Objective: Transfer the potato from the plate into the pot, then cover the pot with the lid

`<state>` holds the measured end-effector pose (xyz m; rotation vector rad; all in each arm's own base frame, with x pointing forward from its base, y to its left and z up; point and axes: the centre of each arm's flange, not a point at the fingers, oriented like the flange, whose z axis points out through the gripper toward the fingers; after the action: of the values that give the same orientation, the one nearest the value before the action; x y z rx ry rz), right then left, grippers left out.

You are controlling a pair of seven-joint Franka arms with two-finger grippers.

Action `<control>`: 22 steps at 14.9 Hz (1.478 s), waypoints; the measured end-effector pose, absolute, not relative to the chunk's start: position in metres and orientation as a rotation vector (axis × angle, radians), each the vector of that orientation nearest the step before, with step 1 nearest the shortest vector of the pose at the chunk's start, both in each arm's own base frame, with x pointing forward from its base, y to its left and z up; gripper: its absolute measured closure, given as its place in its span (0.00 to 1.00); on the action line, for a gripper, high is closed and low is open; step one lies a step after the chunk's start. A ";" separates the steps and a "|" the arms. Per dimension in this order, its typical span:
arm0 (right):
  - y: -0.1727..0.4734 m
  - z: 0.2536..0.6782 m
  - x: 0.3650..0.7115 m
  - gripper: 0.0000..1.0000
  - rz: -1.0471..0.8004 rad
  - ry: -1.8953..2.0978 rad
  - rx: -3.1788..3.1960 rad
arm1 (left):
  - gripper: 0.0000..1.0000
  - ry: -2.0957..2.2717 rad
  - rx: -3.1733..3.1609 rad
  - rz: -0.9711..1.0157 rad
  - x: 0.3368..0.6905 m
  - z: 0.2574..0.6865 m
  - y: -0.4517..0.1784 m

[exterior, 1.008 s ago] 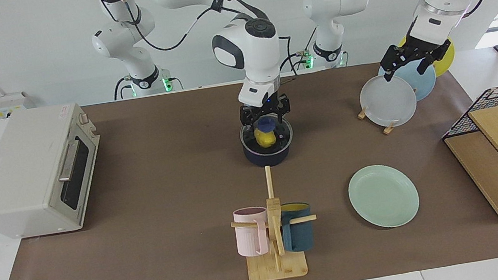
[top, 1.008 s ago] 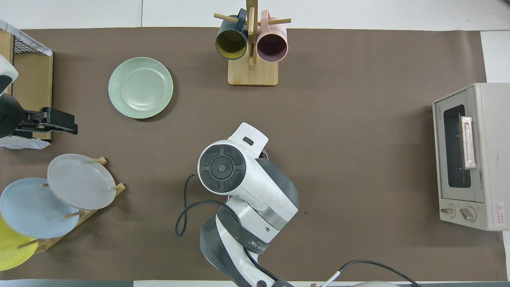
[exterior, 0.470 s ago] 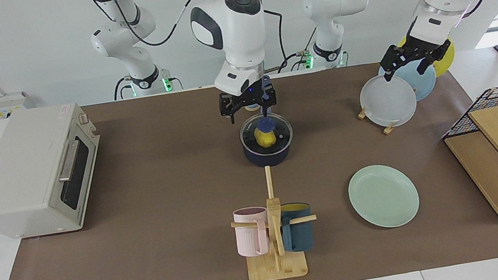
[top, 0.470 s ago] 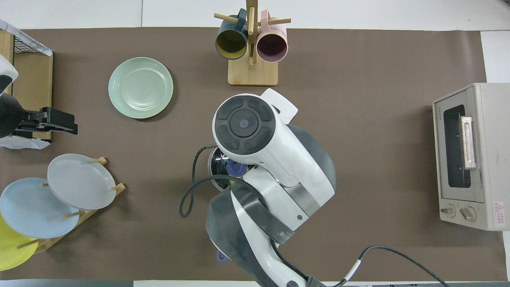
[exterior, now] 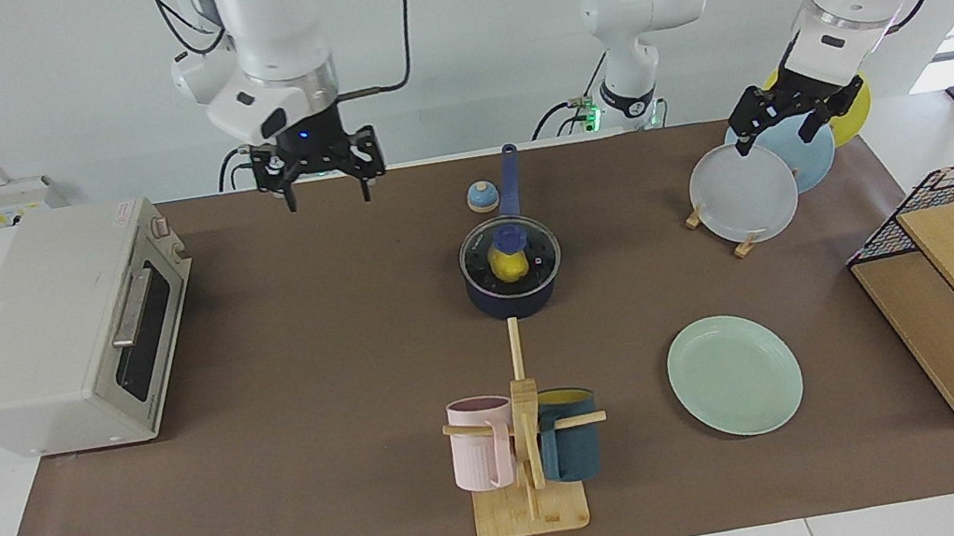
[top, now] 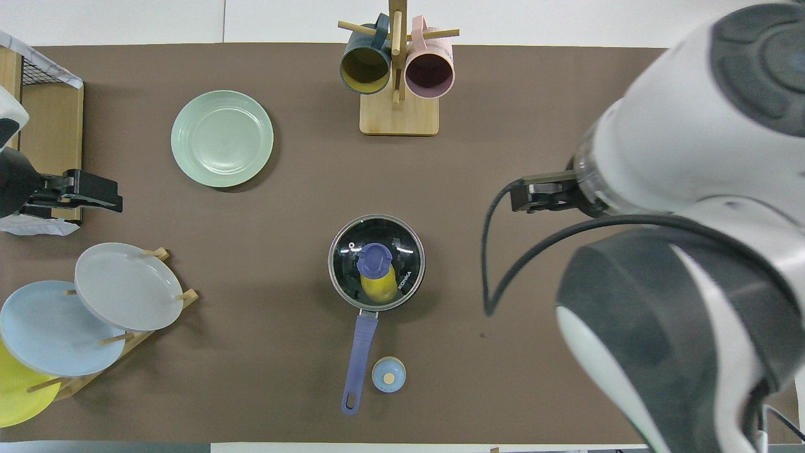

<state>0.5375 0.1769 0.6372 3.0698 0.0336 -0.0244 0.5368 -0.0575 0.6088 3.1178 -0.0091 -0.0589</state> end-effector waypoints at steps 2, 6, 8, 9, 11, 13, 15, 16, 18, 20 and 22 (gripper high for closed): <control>0.126 0.645 0.538 0.00 -0.082 0.068 3.067 | 0.00 -0.009 3.118 -0.059 0.537 0.609 -0.057; 0.075 0.643 0.545 0.00 -0.114 0.062 3.071 | 0.00 -0.009 3.118 -0.059 0.537 0.609 -0.057; 0.075 0.643 0.544 0.00 -0.116 0.063 3.071 | 0.00 -0.009 3.118 -0.059 0.537 0.609 -0.057; 0.077 0.645 0.542 0.00 -0.111 0.070 3.071 | 0.00 -0.009 3.118 -0.059 0.537 0.609 -0.057; 0.075 0.645 0.539 0.00 -0.114 0.065 3.070 | 0.00 -0.009 3.118 -0.059 0.537 0.609 -0.057; 0.066 0.641 0.538 0.00 -0.128 0.047 3.069 | 0.00 -0.009 3.118 -0.059 0.537 0.609 -0.057; 0.052 0.636 0.541 0.00 -0.133 0.016 3.069 | 0.00 -0.009 3.118 -0.059 0.537 0.609 -0.057; 0.043 0.634 0.542 0.00 -0.141 0.004 3.070 | 0.00 -0.009 3.118 -0.059 0.537 0.609 -0.057; 0.031 0.632 0.543 0.00 -0.150 0.032 3.072 | 0.00 -0.009 3.118 -0.059 0.537 0.609 -0.057; 0.032 0.633 0.543 0.00 -0.150 0.057 3.072 | 0.00 -0.009 3.118 -0.059 0.537 0.609 -0.057; 0.035 0.633 0.542 0.00 -0.149 0.066 3.072 | 0.00 -0.009 3.118 -0.059 0.537 0.609 -0.057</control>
<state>0.5423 0.0350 0.6327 3.0725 0.0655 -0.1494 0.5368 -0.0575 0.6088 3.1178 -0.0091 -0.0589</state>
